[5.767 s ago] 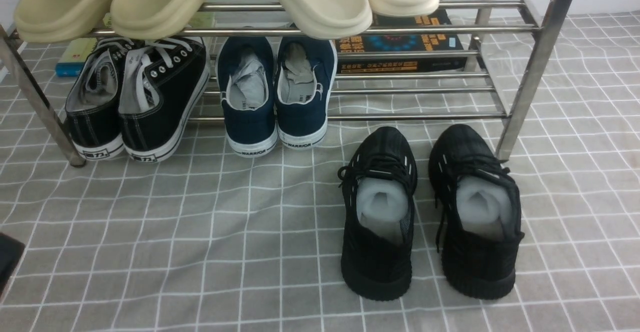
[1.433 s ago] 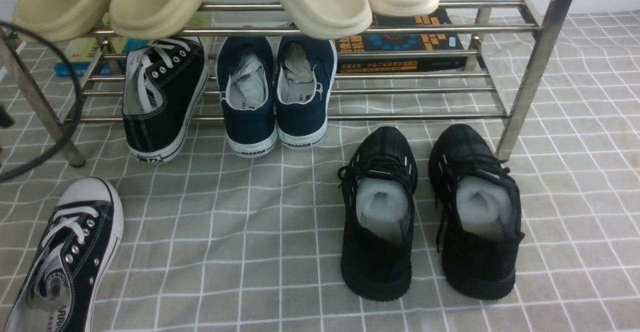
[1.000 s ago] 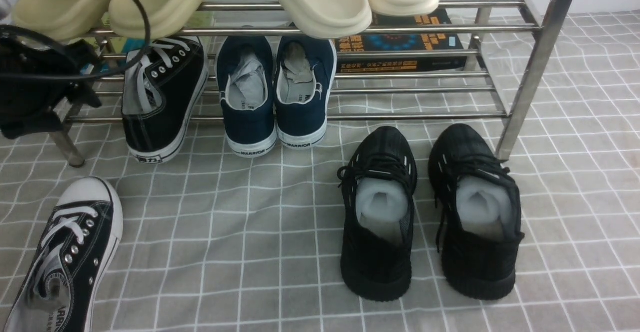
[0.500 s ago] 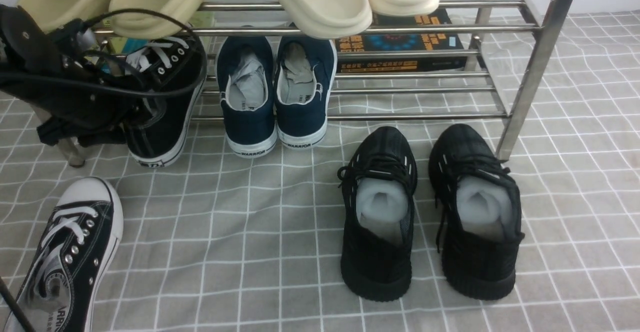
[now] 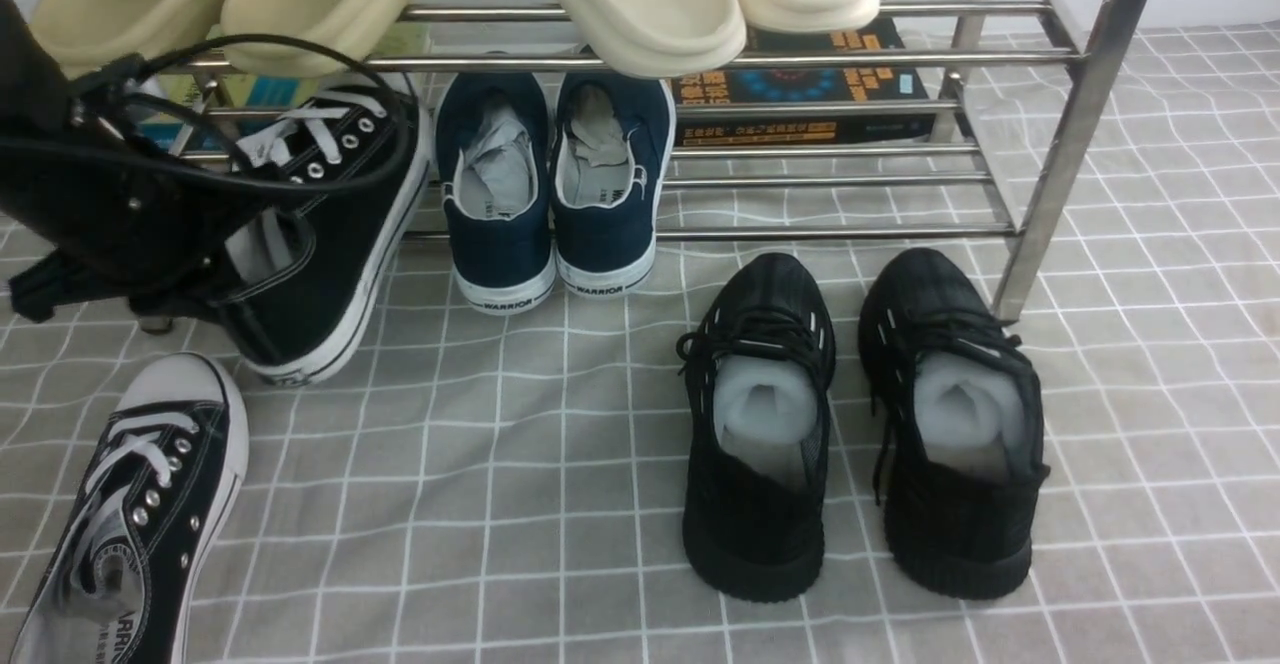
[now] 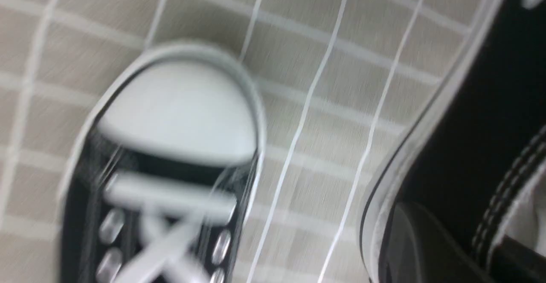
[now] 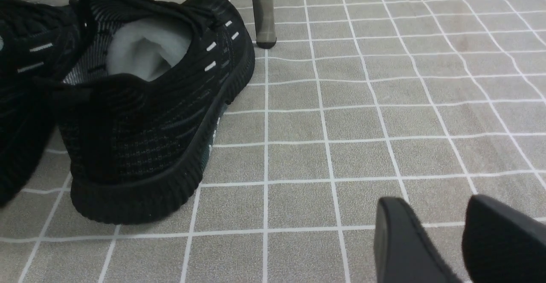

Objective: Take the shoes off the shelf with your hand from the grey coffee tablecloth.
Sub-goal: 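Set the held shoe down on the floor in front of the rack with the left gripper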

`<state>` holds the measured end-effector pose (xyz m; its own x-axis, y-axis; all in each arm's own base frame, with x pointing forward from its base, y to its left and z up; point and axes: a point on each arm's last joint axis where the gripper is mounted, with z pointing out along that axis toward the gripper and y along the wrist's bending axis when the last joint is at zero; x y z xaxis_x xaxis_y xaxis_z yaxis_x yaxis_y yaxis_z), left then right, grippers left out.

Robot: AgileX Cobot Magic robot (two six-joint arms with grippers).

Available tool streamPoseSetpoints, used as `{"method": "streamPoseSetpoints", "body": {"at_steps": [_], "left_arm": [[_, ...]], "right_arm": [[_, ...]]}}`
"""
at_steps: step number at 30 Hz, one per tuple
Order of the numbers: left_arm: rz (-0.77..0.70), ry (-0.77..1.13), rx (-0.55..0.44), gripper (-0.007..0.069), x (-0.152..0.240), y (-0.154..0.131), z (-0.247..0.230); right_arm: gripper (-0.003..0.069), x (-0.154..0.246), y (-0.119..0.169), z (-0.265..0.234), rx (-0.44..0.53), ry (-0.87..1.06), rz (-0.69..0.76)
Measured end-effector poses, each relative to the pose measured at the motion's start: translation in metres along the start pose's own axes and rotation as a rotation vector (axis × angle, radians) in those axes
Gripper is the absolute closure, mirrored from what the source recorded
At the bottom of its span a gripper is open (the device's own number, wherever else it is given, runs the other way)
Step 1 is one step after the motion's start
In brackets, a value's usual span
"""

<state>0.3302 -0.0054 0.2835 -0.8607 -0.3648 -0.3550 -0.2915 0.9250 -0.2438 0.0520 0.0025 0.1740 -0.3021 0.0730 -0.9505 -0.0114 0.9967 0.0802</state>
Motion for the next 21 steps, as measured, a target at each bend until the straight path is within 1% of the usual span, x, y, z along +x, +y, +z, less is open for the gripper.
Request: {"method": "streamPoseSetpoints", "body": {"at_steps": [2,5,7,10,11,13,14,16,19,21], "left_arm": [[-0.009,0.012,-0.025,0.0605,0.009,0.004,-0.013],[-0.046,0.029,-0.063,0.0605,0.021,0.010,-0.019],[-0.097,0.063,-0.110,0.0604,0.039,0.019,-0.020],[-0.107,0.107,-0.138,0.0604,0.062,0.022,-0.017],[-0.104,0.108,-0.138,0.0604,0.064,0.021,-0.018],[-0.101,0.131,-0.134,0.0603,0.081,0.013,-0.017],[-0.099,0.130,-0.133,0.0603,0.081,0.012,-0.017],[-0.080,0.139,-0.137,0.0603,0.093,0.002,-0.015],[-0.065,0.136,-0.159,0.0603,0.103,-0.007,-0.010],[-0.050,0.119,-0.200,0.0603,0.112,-0.014,-0.008]], "right_arm": [[0.0420,0.000,0.000,0.000,0.000,0.000,0.000],[0.0420,0.000,0.000,0.000,0.000,0.000,0.000],[0.0420,0.000,0.000,0.000,0.000,0.000,0.000],[0.0420,0.000,0.000,0.000,0.000,0.000,0.000],[0.0420,0.000,0.000,0.000,0.000,0.000,0.000],[0.0420,0.000,0.000,0.000,0.000,0.000,0.000],[0.0420,0.000,0.000,0.000,0.000,0.000,0.000],[0.0420,0.000,0.000,0.000,0.000,0.000,0.000],[0.0420,0.000,0.000,0.000,0.000,0.000,0.000],[0.0420,0.000,0.000,0.000,0.000,0.000,0.000]]}}
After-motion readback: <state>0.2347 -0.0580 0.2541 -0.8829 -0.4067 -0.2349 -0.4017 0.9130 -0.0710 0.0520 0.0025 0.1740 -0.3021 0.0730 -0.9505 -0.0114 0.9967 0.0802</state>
